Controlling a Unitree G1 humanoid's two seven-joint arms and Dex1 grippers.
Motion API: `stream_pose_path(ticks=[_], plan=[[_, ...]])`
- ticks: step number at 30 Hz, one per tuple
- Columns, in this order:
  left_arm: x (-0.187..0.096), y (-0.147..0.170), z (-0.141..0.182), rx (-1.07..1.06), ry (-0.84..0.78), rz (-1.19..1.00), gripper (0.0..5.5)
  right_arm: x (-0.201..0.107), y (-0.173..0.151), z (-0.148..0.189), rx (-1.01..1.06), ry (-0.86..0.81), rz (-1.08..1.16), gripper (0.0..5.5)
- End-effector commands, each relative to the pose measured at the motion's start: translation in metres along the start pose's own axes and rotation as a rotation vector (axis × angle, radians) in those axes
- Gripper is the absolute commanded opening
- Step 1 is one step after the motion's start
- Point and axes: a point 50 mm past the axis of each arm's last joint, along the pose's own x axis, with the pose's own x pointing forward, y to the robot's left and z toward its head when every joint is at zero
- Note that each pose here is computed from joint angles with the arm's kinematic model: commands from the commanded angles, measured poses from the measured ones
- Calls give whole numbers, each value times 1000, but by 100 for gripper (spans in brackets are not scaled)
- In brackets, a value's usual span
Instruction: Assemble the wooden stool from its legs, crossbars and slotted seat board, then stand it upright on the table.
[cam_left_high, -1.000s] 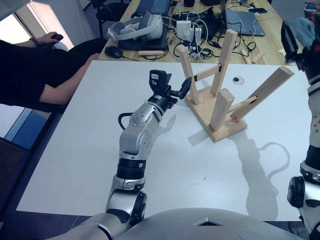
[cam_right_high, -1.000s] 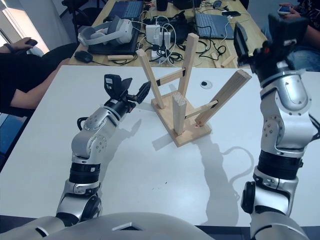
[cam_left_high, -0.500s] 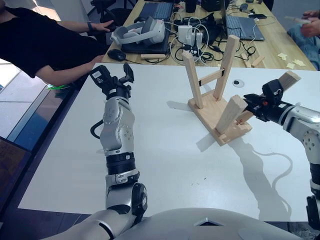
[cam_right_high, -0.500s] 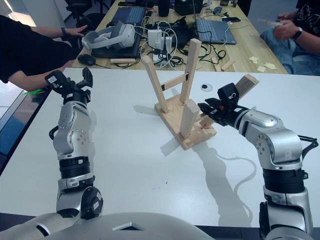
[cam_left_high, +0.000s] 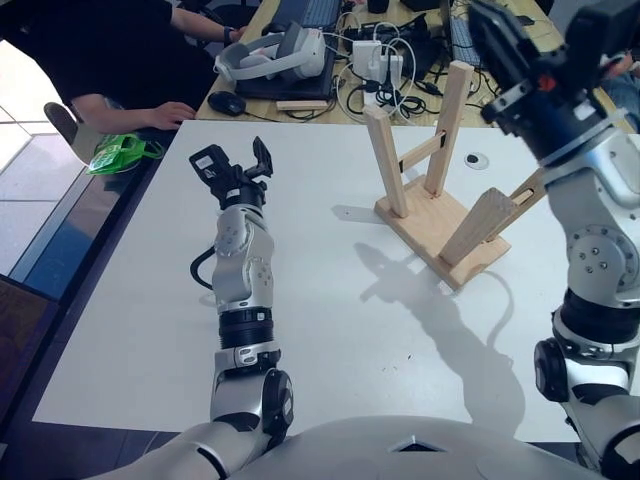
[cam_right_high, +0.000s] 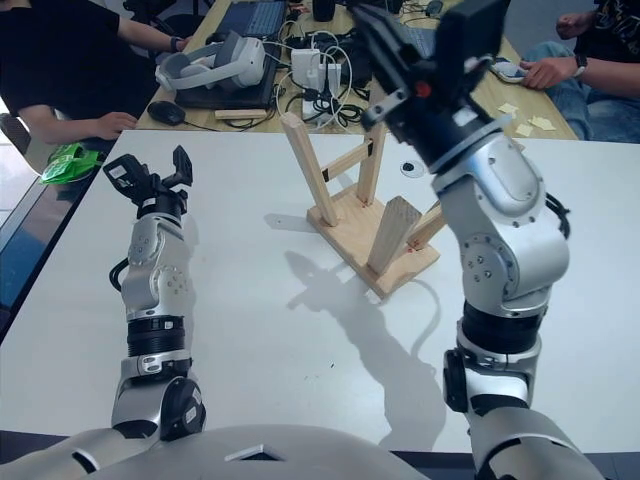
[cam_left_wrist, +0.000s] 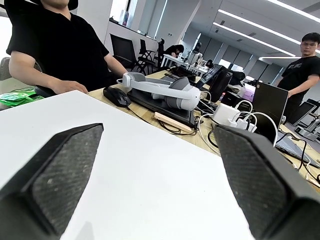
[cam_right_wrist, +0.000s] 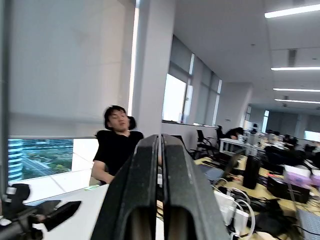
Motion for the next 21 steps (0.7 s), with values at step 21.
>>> stream_pose_path(ticks=[21], plan=[[8, -6, -13, 22, 17, -74, 411, -101, -33, -79, -101, 775, -353, 11]])
